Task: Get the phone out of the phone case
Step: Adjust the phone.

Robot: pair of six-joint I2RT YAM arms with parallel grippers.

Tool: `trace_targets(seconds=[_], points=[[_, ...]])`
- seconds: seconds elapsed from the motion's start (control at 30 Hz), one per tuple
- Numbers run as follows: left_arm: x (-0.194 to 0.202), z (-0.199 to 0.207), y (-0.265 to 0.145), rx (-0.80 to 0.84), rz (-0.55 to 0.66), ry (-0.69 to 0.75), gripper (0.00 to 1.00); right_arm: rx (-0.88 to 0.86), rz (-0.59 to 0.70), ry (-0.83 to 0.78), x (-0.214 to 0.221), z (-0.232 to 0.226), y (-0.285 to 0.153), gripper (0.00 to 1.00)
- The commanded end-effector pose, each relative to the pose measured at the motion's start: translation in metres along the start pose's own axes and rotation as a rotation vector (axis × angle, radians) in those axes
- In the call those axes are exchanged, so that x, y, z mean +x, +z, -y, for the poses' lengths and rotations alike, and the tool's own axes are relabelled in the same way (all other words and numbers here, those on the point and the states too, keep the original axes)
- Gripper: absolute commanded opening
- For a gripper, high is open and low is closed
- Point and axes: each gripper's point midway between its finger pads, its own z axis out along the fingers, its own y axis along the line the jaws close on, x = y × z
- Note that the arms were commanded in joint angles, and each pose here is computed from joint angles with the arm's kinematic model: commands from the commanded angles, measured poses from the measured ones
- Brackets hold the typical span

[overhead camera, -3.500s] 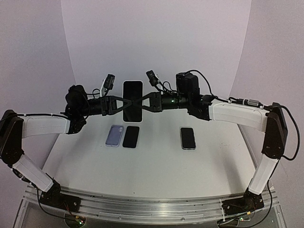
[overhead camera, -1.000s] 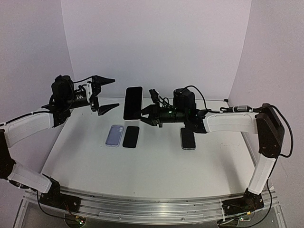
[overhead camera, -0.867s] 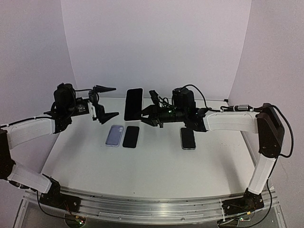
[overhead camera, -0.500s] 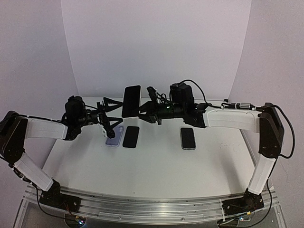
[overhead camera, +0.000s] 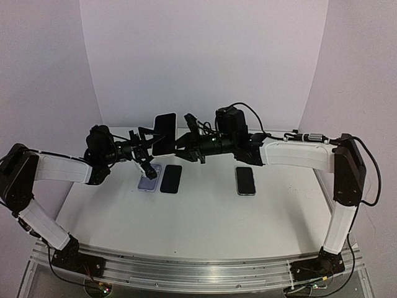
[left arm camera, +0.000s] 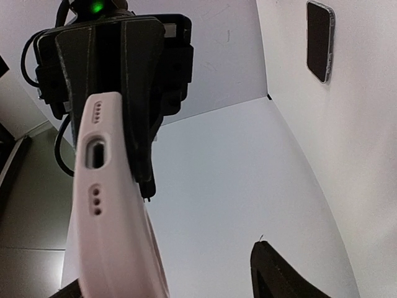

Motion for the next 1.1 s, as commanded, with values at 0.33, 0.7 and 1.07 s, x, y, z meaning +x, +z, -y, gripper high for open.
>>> trace_targets(seconds=[0.33,0.7,1.07], points=[[-0.023,-0.023,-0.005,0.051,0.103,-0.186,0.0,0.048,0.064,-0.201,-0.017,-0.035,-0.029,0.4],[-0.033,-0.046,-0.016,0.21,0.109,-0.751,0.0,0.352,0.029,-1.308,0.032,-0.056,-0.065,0.64],[-0.029,-0.06,-0.011,0.213,0.103,-0.852,0.0,0.363,0.212,-1.677,0.019,-0.068,-0.033,0.49]])
